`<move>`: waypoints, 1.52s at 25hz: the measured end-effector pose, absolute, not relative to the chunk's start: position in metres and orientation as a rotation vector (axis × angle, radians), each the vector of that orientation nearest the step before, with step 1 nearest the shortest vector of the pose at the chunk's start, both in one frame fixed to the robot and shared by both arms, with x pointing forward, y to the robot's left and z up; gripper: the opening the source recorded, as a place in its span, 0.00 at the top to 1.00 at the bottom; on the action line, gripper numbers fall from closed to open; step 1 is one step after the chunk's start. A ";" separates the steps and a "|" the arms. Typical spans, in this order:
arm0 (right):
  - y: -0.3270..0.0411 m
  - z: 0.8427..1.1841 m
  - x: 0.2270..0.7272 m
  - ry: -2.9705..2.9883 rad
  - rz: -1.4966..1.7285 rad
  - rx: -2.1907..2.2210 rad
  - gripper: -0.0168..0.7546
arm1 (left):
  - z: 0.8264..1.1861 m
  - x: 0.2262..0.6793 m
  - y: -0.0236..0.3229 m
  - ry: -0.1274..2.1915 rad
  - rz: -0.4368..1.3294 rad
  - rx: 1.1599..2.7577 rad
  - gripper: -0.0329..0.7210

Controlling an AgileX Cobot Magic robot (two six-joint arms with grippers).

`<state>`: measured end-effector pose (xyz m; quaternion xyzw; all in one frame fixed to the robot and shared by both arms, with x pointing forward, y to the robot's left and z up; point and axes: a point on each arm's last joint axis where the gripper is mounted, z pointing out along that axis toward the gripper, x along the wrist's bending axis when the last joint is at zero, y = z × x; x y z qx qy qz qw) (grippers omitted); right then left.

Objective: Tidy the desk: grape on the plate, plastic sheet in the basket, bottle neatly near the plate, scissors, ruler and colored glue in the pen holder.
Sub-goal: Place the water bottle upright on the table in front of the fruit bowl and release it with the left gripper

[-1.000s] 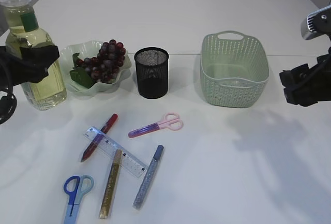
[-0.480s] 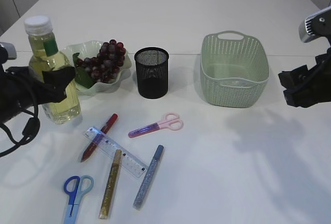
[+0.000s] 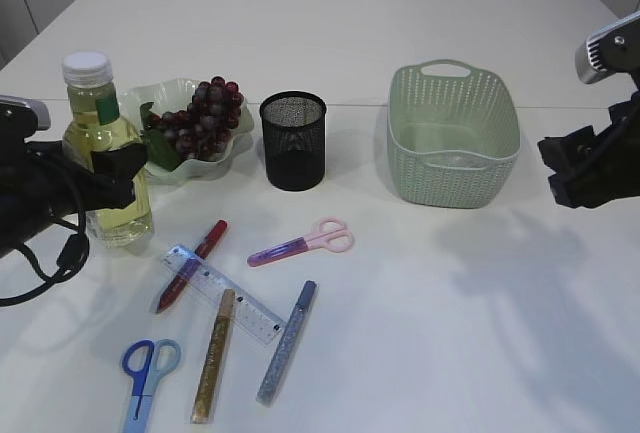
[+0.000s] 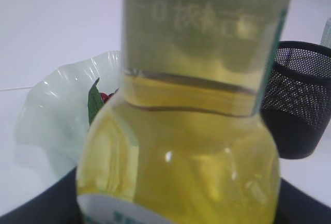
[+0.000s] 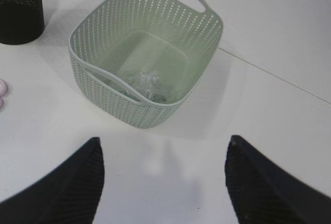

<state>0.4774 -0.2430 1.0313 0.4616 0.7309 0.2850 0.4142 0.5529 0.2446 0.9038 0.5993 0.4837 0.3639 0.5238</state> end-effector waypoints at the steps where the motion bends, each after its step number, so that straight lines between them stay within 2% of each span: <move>1: -0.243 1.031 0.477 1.837 0.715 1.158 0.25 | 0.903 0.556 0.244 1.157 0.872 1.434 0.36; 16: -0.244 1.031 0.478 1.835 0.704 1.152 0.25 | 0.882 0.575 0.244 1.205 0.873 1.433 0.36; 38: -0.244 1.031 0.478 1.832 0.701 1.156 0.25 | 0.881 0.575 0.241 1.170 0.859 1.449 0.35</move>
